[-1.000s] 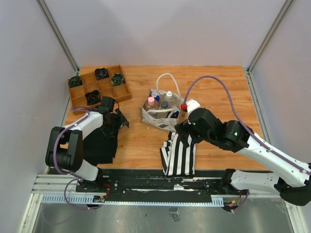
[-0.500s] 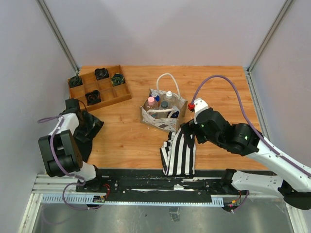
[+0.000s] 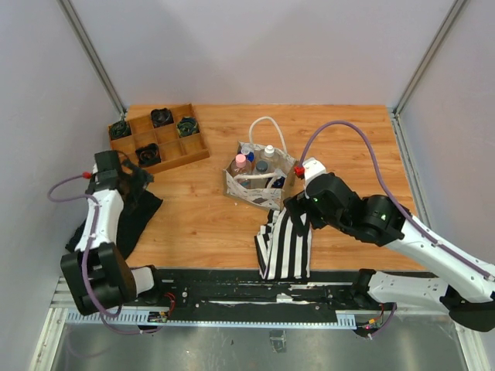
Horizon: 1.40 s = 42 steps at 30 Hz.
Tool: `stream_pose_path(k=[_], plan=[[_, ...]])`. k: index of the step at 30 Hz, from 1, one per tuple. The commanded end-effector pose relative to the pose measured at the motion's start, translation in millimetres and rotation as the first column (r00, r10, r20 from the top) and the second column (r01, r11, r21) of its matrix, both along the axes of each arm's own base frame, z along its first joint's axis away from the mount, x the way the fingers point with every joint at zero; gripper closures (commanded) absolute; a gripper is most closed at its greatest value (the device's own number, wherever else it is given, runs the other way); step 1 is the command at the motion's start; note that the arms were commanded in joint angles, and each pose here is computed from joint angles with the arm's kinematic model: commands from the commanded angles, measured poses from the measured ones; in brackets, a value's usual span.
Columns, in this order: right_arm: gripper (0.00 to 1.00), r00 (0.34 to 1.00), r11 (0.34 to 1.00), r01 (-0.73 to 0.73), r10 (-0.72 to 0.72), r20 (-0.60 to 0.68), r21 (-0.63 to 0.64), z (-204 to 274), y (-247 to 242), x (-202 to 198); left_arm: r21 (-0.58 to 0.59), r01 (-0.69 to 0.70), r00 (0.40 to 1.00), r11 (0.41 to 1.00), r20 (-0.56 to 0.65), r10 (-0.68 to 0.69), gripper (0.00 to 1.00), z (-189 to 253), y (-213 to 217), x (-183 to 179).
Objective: Take the personal care products out of the canvas bag
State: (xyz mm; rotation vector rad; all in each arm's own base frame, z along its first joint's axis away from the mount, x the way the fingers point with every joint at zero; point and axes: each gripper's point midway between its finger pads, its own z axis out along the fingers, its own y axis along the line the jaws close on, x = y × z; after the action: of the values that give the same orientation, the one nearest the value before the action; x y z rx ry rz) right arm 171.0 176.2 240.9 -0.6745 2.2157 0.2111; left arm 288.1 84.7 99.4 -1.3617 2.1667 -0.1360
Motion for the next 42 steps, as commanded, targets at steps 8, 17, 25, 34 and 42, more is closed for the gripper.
stream_pose_path(k=[8, 17, 25, 34, 42], plan=[[0.02, 1.000, 0.999, -0.028, 0.028, 0.002, -0.033, 2, 6, 2, -0.053, 0.244, 0.966, 0.968, 0.104, -0.238, 0.00, 9, -96, 94], [0.02, 1.000, 1.000, 0.012, -0.012, 0.020, -0.024, 4, -7, -1, -0.066, 0.298, 0.955, 0.952, 0.014, -0.298, 0.00, -24, -112, 151], [0.02, 0.999, 0.997, 0.043, -0.044, -0.014, -0.070, -12, -16, -4, -0.100, 0.372, 0.928, 0.923, 0.043, -0.369, 0.00, -27, -168, 201], [0.02, 0.995, 0.993, 0.098, -0.098, 0.003, -0.059, -6, -40, -12, -0.104, 0.347, 0.936, 0.932, -0.025, -0.352, 0.00, -64, -187, 232], [0.02, 0.989, 0.988, 0.149, -0.148, 0.012, -0.052, -6, -60, -18, -0.014, 0.187, 0.982, 0.982, -0.035, -0.187, 0.00, -58, -130, 252]])
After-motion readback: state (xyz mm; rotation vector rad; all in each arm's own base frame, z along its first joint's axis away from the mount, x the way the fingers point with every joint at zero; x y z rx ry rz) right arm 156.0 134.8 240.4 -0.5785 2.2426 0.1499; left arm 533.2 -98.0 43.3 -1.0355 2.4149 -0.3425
